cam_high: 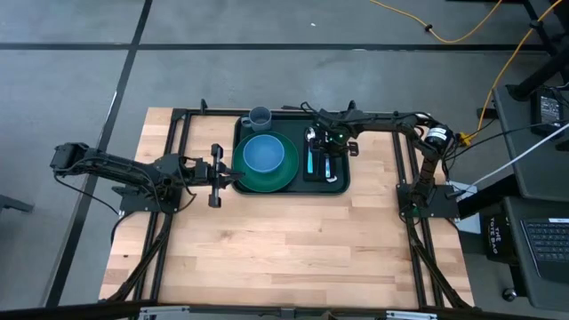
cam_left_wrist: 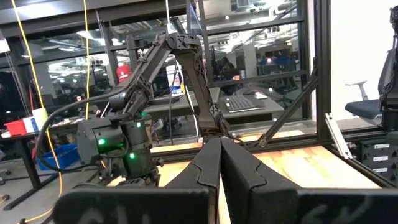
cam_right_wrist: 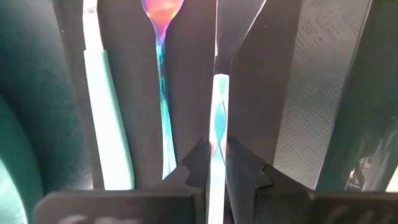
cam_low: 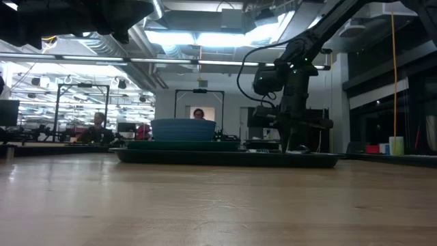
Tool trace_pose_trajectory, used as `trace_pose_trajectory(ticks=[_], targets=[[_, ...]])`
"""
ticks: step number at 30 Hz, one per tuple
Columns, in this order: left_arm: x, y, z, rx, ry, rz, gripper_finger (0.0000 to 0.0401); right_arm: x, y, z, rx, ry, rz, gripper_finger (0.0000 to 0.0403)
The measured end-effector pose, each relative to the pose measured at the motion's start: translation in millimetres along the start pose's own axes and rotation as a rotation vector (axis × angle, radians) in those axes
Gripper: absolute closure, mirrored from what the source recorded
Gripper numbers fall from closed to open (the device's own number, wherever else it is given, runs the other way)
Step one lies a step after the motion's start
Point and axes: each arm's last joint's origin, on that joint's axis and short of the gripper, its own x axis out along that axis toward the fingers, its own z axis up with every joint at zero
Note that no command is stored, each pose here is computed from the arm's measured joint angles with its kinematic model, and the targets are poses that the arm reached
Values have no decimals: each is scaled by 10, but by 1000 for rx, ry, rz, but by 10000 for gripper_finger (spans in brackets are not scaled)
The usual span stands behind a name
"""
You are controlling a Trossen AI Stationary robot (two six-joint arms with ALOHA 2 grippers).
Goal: Set up tray
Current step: Put the blue knife on top of the black napkin on the green tray
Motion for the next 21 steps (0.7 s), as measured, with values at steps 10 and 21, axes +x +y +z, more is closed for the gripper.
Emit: trace_pose_trajectory(ticks=[10,21], targets=[[0,0,0,-10,0,0,395,0,3,-3,1,10,7,346],[0,0,0,-23,0,0,395,0,7,-5,-3,21,17,344]])
